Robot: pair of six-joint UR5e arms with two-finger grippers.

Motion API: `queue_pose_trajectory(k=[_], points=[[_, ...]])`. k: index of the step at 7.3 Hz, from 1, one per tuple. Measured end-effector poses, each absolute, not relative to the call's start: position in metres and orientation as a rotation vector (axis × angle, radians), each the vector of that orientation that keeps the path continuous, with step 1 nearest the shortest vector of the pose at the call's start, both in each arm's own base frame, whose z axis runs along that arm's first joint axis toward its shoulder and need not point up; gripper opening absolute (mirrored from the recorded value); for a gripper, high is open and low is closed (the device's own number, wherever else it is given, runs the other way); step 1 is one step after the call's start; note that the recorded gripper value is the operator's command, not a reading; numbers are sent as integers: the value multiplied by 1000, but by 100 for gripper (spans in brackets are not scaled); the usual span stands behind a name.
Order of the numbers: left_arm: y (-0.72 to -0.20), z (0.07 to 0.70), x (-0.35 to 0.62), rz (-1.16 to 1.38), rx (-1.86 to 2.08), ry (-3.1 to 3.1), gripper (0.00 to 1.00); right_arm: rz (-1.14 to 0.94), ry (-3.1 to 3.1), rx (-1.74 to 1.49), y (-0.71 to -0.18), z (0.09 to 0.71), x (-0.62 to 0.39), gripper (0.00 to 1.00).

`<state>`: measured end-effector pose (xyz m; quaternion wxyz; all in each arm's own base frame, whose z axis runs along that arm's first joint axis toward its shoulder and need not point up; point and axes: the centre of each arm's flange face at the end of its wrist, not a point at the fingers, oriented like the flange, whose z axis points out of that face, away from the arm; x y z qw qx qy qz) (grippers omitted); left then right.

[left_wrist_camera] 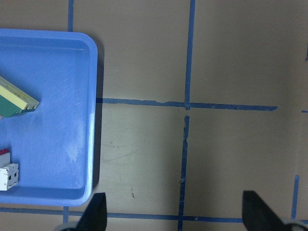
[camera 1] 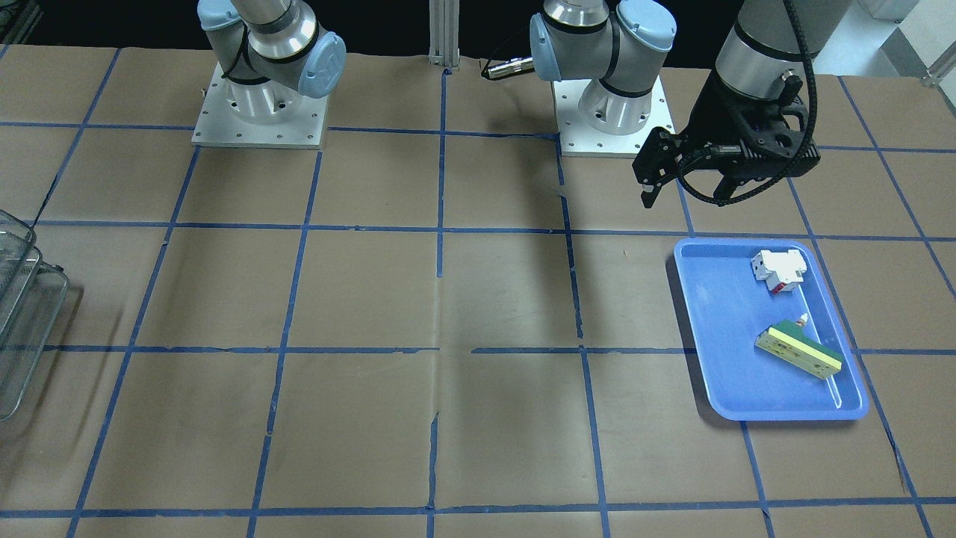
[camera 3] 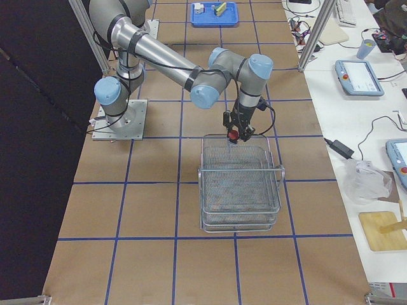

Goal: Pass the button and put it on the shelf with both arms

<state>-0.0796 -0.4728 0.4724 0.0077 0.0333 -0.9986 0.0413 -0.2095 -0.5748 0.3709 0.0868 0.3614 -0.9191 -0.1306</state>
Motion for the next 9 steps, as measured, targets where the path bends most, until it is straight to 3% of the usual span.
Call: queue_pose_trajectory(k=[1, 7, 9], points=[[-471, 472, -80, 128, 104, -3121, 100, -390, -2740, 1078, -575, 371, -210, 85], [-467, 472, -80, 134, 102, -3122, 100, -398, -2757, 1086, -558, 400, -198, 87], [-466, 472, -80, 135, 101, -3122, 100, -275, -2853, 974, -535, 440, -171, 100]])
